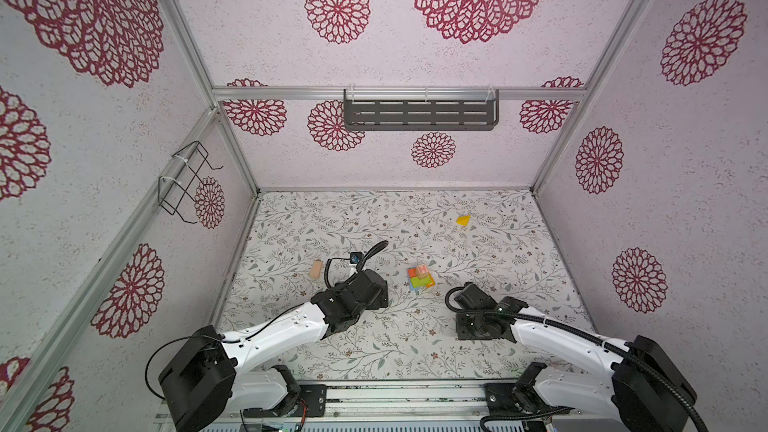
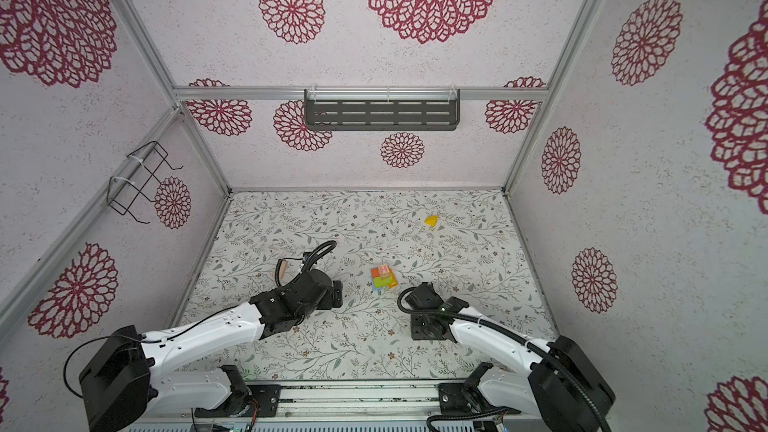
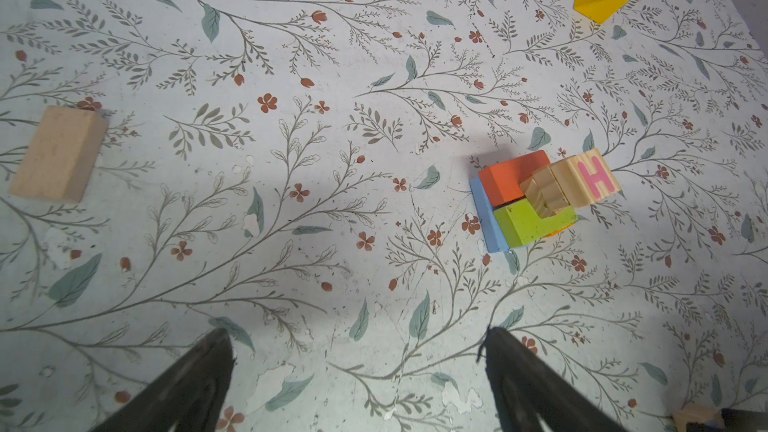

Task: Build the wood block tower
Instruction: 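Lower the right gripper and close it on the F cube, then lift the F cube and carry it over the stack with the right gripper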

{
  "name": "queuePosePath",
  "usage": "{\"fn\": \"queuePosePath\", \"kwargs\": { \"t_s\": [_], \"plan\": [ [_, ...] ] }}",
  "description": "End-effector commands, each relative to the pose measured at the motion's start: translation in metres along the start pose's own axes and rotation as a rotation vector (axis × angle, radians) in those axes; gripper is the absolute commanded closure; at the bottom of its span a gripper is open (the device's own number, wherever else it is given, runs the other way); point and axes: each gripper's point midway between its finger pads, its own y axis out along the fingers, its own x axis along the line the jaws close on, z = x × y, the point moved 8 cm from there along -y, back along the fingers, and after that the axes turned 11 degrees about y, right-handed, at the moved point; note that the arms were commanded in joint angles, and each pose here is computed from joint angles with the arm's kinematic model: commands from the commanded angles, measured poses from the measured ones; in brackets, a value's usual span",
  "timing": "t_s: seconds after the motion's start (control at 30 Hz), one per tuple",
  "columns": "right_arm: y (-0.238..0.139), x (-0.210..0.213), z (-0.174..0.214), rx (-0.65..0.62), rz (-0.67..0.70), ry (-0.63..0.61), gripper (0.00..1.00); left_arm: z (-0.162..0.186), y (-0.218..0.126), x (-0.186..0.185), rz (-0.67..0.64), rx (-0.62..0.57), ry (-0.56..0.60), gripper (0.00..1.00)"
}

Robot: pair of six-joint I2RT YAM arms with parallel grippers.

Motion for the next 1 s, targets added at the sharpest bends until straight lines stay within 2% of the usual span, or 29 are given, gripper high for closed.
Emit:
{"fn": "queuePosePath", "kwargs": {
  "t_s": [0.0,0.17,0.33,0.53,0.97],
  "plan": [
    [0.002,0.004,0.000,-0.006,-0.016,0.010,0.51,0.002,0.000,0.001,-0.026,-0.013,-0.009,0.03],
    [0.007,0.005,0.001,0.006,-0.001,0.002,0.55,0.004,0.002,0.002,-0.034,-0.010,-0.003,0.03],
    [0.008,0.004,0.003,0.006,0.032,-0.011,0.65,0.004,0.003,0.003,-0.042,-0.012,-0.002,0.03],
    [-0.004,0.011,-0.002,-0.015,0.042,-0.032,0.71,0.002,0.001,0.003,-0.044,-0.020,0.002,0.03],
    [-0.054,0.058,-0.043,-0.039,-0.002,-0.191,0.72,-0.018,-0.003,-0.002,-0.050,-0.066,0.048,0.03]
  ]
}}
